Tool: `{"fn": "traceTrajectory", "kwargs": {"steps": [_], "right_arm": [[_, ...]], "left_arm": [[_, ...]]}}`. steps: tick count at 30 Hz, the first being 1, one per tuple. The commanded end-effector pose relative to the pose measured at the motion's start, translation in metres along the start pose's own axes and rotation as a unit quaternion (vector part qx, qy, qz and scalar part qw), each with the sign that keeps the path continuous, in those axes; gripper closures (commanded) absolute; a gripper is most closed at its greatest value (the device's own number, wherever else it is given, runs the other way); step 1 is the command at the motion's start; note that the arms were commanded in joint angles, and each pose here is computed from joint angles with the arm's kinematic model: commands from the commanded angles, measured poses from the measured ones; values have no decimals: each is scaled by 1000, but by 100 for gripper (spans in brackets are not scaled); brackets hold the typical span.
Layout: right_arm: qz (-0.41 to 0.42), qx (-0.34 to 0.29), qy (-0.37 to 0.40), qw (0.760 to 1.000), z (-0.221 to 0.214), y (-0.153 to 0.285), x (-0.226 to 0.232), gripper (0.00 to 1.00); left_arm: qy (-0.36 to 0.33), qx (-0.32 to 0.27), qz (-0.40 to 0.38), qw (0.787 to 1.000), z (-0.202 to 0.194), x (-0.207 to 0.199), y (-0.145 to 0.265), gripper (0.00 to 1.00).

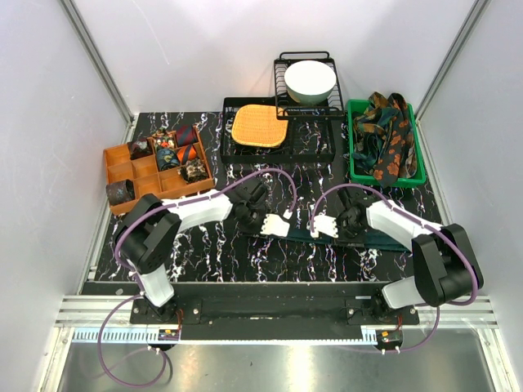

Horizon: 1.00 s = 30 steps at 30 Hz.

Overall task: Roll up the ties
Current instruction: Roll the tie at the center of the board.

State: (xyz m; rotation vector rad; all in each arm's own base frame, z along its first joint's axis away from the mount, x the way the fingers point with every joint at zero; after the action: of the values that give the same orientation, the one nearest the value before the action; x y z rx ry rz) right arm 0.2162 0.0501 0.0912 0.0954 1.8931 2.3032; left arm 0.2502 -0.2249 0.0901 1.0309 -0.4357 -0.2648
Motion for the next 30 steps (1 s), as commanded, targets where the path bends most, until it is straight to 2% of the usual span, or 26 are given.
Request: {"fn": "traceTrajectory", "kwargs": {"steps": [1, 3, 8, 9, 13, 15, 20, 30], "right_arm": [[-4, 6, 7, 1000, -3, -4, -2, 59], [-4, 9, 11, 1000, -5, -6, -1, 59], [-12, 11, 19, 1000, -6, -9, -3, 62], [-14, 12, 24, 1000, -7, -10, -3, 62], [-16, 13, 49, 999, -7, -13, -6, 59], [-17, 16, 65, 998, -9, -12, -3, 57], [-22, 29, 98, 995, -27, -10, 14, 58], [-17, 41, 80, 996, -66, 1, 10, 61]], "left_arm": [[-21, 4, 11, 1000, 3, -4, 6, 62], [-23, 6, 10, 1000, 2, -8, 5, 68], [-18, 14, 10, 1000, 0, -12, 5, 66], [-15, 14, 11, 1000, 0, -12, 5, 63], [4, 11, 12, 1000, 2, -15, 8, 36], [15, 5, 19, 1000, 4, -15, 12, 29], [30, -21, 40, 999, 16, -11, 29, 26], [38, -29, 36, 998, 20, -11, 31, 27]]}}
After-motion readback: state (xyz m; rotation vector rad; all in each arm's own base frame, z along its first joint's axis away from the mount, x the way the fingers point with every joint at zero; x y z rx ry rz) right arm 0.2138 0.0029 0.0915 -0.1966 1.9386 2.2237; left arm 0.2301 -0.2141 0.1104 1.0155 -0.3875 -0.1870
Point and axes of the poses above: each gripper's point midway between its finger pads, its own y axis back along the fingers, its own x axis along the line the jaws close on, z = x × y, the point moved 8 cm from there along y, back along the fingers, and after that the axes turned 10 degrees about -y, right-handed, at the moved point
